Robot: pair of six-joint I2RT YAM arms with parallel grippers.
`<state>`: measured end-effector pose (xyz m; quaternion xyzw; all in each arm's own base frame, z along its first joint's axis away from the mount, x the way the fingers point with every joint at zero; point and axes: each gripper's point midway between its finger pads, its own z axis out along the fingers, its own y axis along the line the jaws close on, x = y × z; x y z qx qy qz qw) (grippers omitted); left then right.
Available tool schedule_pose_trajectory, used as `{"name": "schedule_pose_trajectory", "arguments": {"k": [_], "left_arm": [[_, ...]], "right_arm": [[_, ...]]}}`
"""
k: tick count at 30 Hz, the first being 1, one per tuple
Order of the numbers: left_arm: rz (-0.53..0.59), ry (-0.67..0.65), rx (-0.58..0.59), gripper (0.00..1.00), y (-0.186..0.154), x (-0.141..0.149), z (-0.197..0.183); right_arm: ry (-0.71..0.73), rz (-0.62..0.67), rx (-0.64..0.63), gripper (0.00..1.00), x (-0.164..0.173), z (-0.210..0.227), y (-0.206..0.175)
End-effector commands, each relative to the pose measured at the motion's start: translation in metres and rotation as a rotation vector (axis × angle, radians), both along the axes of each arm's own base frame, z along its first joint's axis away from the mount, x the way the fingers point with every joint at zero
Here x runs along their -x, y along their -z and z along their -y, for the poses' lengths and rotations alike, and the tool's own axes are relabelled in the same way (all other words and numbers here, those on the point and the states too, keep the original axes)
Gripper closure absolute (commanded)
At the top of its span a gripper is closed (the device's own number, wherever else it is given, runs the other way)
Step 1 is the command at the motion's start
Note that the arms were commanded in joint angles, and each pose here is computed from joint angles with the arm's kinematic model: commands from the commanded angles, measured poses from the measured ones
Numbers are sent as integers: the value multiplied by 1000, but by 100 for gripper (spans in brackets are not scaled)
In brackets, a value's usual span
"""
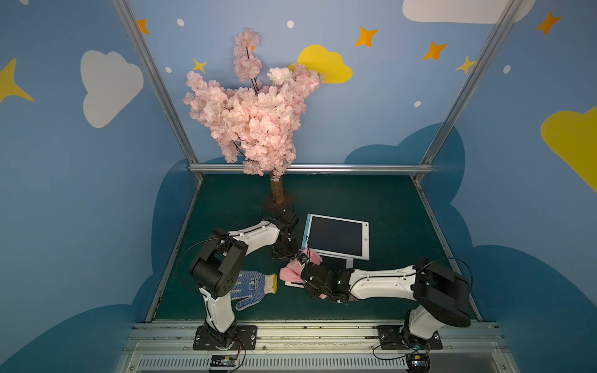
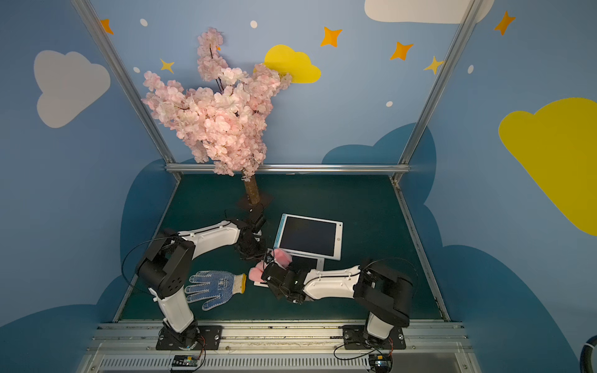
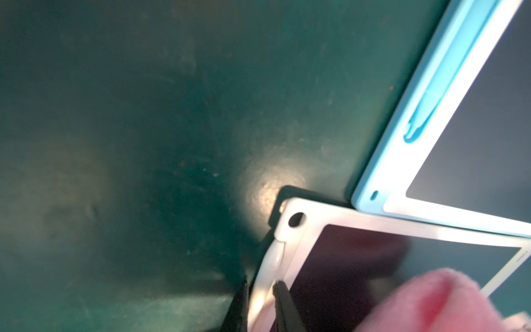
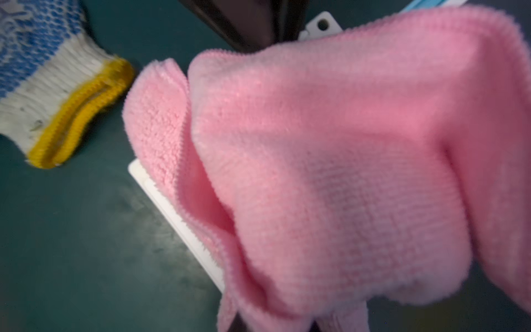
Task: Wipe the drawing tablet
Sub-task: Wipe the dirt from the drawing tablet.
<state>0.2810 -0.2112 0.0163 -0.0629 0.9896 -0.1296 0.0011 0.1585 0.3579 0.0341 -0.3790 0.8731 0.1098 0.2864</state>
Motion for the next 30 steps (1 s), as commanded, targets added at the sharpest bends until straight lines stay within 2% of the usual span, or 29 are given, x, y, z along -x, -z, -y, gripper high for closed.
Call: {"name": "schedule_pose_trajectory", "arguments": {"k": [1,4,6,12,17,19,23,27,30], "left_arm": [[-91,12,-63,81,27,19,-8],[-99,11,-64,81,28,20,-8],[-98,13,-63,81,28,20,-7],[-96,14,-66,81,28,20,-9],[-87,15,-64,81,26,18,-7],[-86,15,-64,81,25,17,-7],[-86,15,-62,81,25,15,-5],[-88,17,-64,81,26,16,-5],[-93,17,-68,81,27,17,-6]], "right_arm": [[-89,7,-23,100,13,-45,-7],[-129,-2,-46,100,19,-76,-11],[-98,2,-26,100,14,-75,-8],[38,-9,17,100,-4,-2,2],[87,24,92,100,4,72,0],[88,16,89,100,11,88,6],[24,21,-35,100,15,49,1],[-65,62,-4,100,13,-16,-10],[-191,96,9,100,22,-64,-10]]}}
